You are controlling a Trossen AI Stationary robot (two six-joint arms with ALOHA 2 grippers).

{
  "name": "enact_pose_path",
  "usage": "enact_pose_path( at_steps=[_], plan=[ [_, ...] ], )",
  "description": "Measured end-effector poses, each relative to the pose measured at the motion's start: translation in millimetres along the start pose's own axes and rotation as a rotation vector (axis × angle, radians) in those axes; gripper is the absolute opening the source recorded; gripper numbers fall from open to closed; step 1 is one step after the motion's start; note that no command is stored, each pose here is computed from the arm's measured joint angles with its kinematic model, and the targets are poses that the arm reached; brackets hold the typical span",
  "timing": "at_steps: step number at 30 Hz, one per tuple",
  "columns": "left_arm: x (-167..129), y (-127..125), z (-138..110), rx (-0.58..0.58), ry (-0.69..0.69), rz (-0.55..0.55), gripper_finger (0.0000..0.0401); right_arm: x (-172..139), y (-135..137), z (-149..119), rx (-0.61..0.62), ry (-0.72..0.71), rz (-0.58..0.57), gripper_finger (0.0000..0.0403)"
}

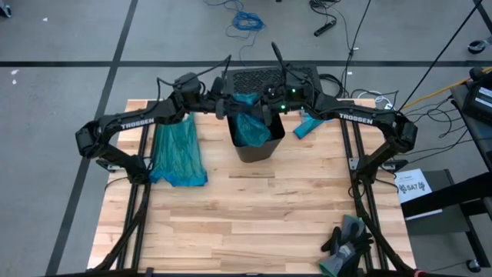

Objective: Place trash/remove bag and relplace
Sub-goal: Remove the blue trash bag from the black trash bin

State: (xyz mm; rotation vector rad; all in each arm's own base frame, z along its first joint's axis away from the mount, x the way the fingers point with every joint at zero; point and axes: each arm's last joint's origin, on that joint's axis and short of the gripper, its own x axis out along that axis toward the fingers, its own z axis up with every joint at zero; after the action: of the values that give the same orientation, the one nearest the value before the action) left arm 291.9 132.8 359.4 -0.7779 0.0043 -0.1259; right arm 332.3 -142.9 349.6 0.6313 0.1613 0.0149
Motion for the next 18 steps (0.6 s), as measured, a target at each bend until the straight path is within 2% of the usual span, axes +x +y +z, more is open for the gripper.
enact_pose_path(
  at_steps=[4, 8, 11, 15, 18],
  plan=[
    [-5, 5, 4, -0.029, 0.043, -0.028, 0.0124, 0, 0, 0, 0.000, -0.005, -0.006, 0.0000],
    [-14, 15, 7, -0.058, 0.103, -0.031, 0.0138, -1, -2, 1, 0.008, -0.009, -0.014, 0.0000],
    [-20, 11, 10, -0.017, 0.098, -0.020, 0.0139, -2, -2, 2, 0.010, -0.017, -0.015, 0.0000],
    [-30, -4, 16, 0.070, 0.059, -0.042, 0.0139, -10, 5, 10, -0.017, -0.053, 0.010, 0.0000],
    [-40, -11, 19, 0.084, 0.049, -0.026, 0.0139, -14, 7, 15, -0.030, -0.085, 0.021, 0.0000]
  ],
)
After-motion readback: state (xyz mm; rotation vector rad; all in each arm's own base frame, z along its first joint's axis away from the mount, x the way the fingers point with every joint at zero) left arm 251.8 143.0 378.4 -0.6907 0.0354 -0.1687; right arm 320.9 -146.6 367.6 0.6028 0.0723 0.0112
